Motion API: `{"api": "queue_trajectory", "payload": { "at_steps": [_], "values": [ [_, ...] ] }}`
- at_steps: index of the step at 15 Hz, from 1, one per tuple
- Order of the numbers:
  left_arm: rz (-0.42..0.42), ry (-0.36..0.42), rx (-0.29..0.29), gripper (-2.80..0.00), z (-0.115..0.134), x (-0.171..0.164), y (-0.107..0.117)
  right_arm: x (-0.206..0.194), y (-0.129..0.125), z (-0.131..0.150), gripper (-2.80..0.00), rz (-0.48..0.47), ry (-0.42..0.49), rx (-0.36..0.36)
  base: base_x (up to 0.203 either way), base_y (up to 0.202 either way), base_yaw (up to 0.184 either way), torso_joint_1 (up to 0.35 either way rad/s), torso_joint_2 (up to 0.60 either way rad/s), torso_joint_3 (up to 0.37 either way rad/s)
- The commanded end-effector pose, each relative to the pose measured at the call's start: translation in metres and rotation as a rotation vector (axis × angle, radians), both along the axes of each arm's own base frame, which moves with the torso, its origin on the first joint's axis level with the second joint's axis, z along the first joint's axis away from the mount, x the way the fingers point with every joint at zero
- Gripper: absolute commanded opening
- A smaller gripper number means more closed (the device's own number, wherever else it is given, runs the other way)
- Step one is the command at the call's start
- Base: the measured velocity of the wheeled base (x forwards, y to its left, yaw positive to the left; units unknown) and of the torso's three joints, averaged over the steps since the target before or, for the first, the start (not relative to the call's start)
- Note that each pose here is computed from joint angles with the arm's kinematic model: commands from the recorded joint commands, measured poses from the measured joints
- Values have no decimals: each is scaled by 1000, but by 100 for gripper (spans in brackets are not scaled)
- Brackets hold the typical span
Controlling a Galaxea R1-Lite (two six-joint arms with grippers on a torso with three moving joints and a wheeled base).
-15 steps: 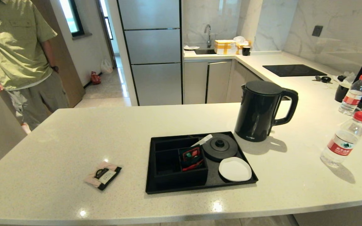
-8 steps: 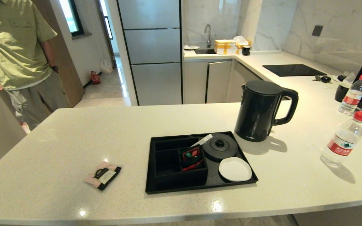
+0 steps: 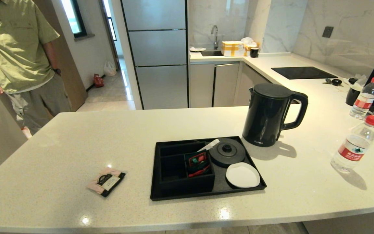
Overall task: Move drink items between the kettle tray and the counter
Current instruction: Return the bottled water to its original position
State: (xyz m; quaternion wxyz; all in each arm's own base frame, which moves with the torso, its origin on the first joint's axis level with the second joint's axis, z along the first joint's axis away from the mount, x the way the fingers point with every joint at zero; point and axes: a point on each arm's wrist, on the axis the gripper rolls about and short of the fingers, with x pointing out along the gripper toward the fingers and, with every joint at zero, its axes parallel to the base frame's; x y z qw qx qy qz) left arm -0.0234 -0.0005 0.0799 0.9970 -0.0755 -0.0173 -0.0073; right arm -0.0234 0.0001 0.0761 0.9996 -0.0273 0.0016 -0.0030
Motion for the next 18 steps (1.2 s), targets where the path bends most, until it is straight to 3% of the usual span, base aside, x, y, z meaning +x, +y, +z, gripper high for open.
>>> {"api": "queue_trajectory", "payload": {
  "at_steps": [1,3,7,18],
  "values": [
    [3,33,209,-280,-3,0,0,0,0,0,-280,0,2,-1,0,0,0,0,0,0],
    [0,36,238,-280,-4,0,0,0,0,0,-280,0,2,-1,0,0,0,0,0,0],
    [11,32,187,-280,-4,0,0,0,0,0,-280,0,2,-1,0,0,0,0,0,0],
    [11,36,182,-280,-4,1,0,0,0,0,-280,0,2,-1,0,0,0,0,0,0]
  ]
}}
